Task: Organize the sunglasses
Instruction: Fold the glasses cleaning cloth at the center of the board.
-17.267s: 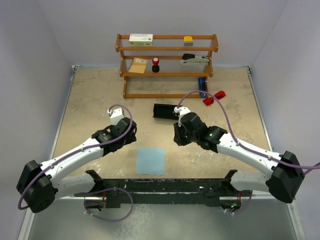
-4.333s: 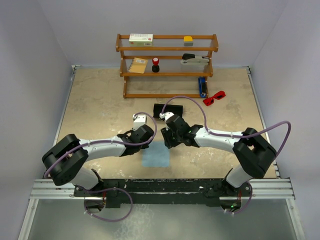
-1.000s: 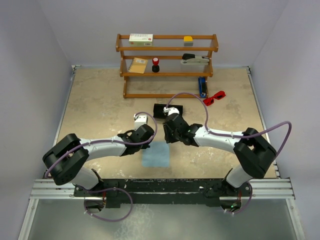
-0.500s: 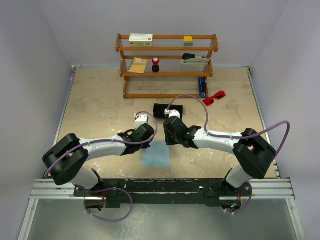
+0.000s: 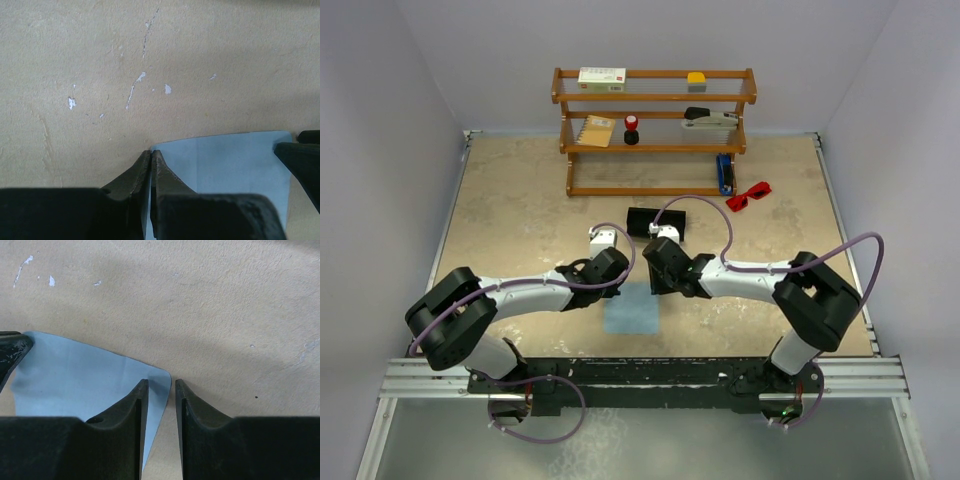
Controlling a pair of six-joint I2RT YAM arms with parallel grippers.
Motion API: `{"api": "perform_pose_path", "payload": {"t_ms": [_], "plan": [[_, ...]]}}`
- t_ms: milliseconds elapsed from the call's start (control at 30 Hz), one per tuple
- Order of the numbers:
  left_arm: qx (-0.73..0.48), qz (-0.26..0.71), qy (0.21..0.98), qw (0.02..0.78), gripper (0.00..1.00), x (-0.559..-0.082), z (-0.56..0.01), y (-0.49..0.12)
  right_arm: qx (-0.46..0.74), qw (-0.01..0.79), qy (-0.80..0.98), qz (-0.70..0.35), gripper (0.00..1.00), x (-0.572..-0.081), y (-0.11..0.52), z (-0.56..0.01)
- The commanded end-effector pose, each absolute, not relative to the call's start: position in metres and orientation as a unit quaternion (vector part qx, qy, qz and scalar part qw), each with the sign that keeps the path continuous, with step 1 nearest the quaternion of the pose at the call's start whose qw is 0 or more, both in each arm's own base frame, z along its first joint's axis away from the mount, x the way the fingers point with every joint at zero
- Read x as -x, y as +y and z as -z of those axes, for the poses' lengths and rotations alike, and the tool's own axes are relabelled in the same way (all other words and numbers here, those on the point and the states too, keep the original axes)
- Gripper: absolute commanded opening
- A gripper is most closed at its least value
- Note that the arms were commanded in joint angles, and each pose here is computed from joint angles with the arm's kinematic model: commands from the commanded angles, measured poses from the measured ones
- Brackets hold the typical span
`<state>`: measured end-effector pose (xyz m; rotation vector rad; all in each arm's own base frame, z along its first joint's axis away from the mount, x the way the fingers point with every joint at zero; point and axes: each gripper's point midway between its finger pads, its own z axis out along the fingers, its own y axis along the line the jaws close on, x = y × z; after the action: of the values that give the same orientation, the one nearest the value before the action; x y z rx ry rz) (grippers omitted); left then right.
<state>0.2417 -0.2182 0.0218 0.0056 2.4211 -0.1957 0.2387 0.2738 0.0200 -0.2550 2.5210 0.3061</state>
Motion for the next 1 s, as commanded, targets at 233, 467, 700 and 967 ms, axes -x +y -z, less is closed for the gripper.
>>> {"api": "perform_pose_path", "payload": {"t_ms": [233, 467, 700, 967], "plan": [[-0.001, 0.1, 0.923, 0.371, 0.0, -0.252, -0.042, -0.2291, 0.08, 0.294, 0.946, -0.108, 0.3, -0.2365, 0.2774, -0.0146], [0.0, 0.099, 0.924, 0.37, 0.0, -0.2514, -0.0411, -0.2281, 0.081, 0.292, 0.947, -0.105, 0.26, -0.2365, 0.279, -0.011], [0.001, 0.099, 0.924, 0.37, 0.0, -0.251, -0.0409, -0.2278, 0.079, 0.294, 0.947, -0.101, 0.21, -0.2378, 0.278, -0.0114], [0.001, 0.102, 0.924, 0.369, 0.0, -0.2514, -0.0402, -0.2295, 0.084, 0.295, 0.947, -0.098, 0.05, -0.2369, 0.2752, -0.0127]]}}
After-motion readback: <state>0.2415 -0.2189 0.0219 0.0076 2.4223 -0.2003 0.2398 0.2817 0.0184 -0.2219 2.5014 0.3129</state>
